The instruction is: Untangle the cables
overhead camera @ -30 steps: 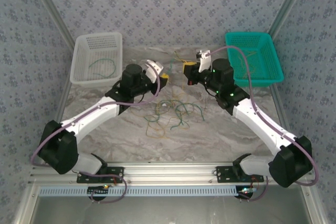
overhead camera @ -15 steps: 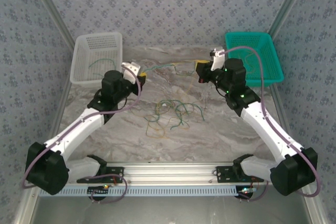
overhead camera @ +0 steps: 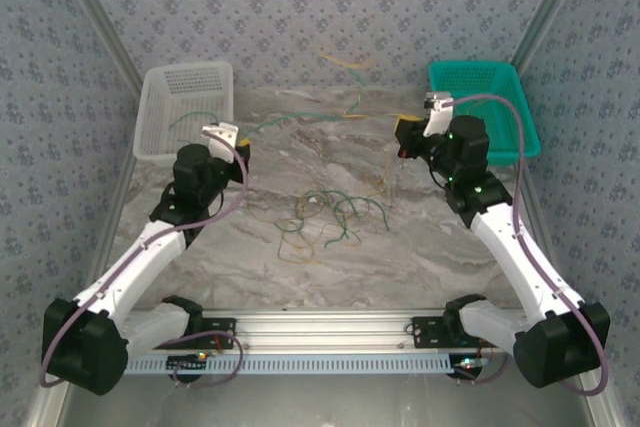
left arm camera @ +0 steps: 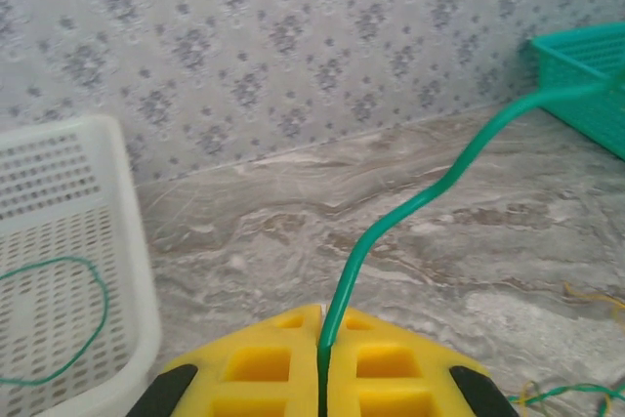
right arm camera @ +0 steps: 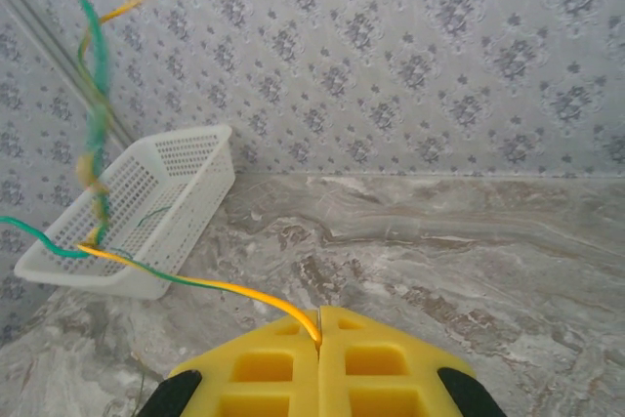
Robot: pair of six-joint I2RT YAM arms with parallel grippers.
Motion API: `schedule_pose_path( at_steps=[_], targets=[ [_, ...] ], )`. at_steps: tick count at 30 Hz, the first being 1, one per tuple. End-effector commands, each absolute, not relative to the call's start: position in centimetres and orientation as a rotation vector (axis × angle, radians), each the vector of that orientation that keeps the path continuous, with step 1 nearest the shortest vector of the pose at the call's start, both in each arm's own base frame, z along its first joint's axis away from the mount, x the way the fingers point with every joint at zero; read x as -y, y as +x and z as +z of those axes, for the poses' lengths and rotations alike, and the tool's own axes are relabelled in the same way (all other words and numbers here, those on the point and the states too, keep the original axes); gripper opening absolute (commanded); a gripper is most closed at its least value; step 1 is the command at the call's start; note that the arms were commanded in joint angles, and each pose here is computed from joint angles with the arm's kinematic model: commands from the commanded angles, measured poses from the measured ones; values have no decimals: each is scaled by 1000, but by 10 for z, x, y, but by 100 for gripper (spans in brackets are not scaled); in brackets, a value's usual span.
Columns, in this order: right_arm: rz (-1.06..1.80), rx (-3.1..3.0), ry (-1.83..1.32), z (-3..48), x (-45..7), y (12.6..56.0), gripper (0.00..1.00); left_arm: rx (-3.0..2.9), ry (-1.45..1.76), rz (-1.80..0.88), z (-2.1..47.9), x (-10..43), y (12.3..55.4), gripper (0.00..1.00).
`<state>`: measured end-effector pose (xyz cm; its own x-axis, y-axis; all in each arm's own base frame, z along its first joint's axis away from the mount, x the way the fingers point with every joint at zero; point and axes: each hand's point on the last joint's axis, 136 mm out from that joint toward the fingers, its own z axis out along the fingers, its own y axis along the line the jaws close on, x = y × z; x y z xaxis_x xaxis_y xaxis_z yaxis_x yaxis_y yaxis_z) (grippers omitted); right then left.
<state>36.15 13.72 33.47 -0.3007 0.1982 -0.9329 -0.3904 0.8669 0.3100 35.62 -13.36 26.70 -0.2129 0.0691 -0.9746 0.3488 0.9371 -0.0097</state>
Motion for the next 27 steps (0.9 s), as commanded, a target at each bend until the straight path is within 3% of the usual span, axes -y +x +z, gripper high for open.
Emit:
schedule_pose_path(
  at_steps=[1, 27],
  targets=[
    [551, -1781, -84, 338, -121, 359, 0, -1746, 187, -228, 277, 110, 358, 0],
    [465, -1746, 115, 346, -58, 347, 0, -1740, 112, -229, 272, 92, 359, 0]
  ],
)
